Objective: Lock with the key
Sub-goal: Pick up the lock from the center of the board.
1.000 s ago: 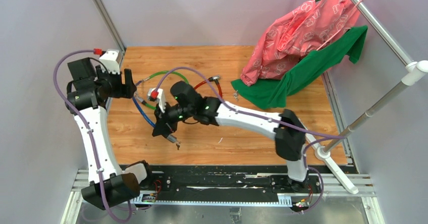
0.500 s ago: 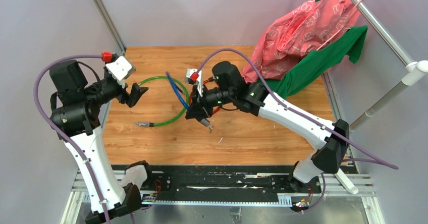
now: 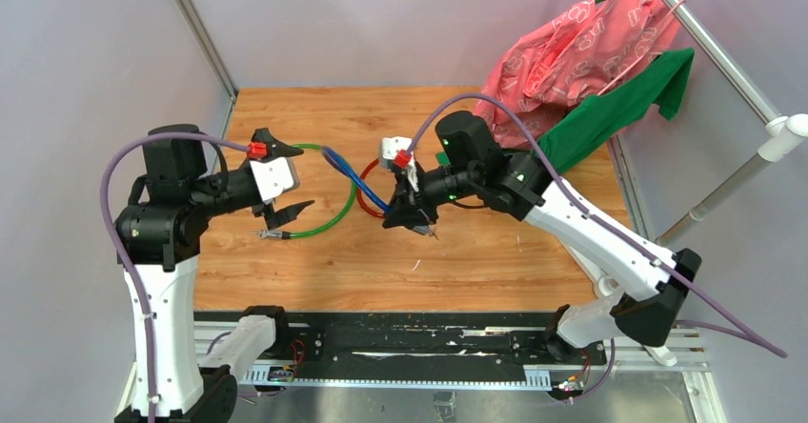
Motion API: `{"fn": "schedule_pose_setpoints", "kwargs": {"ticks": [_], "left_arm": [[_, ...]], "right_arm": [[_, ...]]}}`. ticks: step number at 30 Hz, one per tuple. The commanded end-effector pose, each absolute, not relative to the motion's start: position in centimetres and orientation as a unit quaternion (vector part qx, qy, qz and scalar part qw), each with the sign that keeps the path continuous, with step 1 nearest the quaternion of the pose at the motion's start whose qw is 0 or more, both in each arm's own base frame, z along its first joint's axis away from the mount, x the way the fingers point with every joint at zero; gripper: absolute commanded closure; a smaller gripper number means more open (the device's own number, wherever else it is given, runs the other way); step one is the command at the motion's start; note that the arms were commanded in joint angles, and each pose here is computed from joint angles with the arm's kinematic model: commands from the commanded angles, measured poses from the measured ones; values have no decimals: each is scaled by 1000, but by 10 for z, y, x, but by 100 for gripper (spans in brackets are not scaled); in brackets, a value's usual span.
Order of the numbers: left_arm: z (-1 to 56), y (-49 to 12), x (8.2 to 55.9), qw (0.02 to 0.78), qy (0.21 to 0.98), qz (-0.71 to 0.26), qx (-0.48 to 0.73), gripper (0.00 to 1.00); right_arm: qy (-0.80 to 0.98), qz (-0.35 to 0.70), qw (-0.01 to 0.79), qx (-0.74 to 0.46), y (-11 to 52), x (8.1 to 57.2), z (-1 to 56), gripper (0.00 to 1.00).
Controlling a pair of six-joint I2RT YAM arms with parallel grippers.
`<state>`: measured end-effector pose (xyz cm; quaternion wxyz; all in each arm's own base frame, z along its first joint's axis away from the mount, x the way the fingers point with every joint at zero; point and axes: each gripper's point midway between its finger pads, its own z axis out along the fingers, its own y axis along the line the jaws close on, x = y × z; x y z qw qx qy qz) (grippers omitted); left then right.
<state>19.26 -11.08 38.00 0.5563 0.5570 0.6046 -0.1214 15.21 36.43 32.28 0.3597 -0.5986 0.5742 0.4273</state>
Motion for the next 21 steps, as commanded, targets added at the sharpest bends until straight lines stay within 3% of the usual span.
{"fn": "schedule_pose_setpoints", "kwargs": {"ticks": [1, 7, 21], "left_arm": [[386, -132, 195, 559, 551, -151, 601, 7], [360, -151, 185, 518, 549, -182, 630, 6], [383, -163, 203, 522, 544, -212, 622, 7]], "right_arm": [[495, 437, 399, -636, 345, 130, 362, 100], [447, 457, 405, -653, 336, 110, 385, 100], [435, 477, 362, -672, 322, 87, 379, 100]]}}
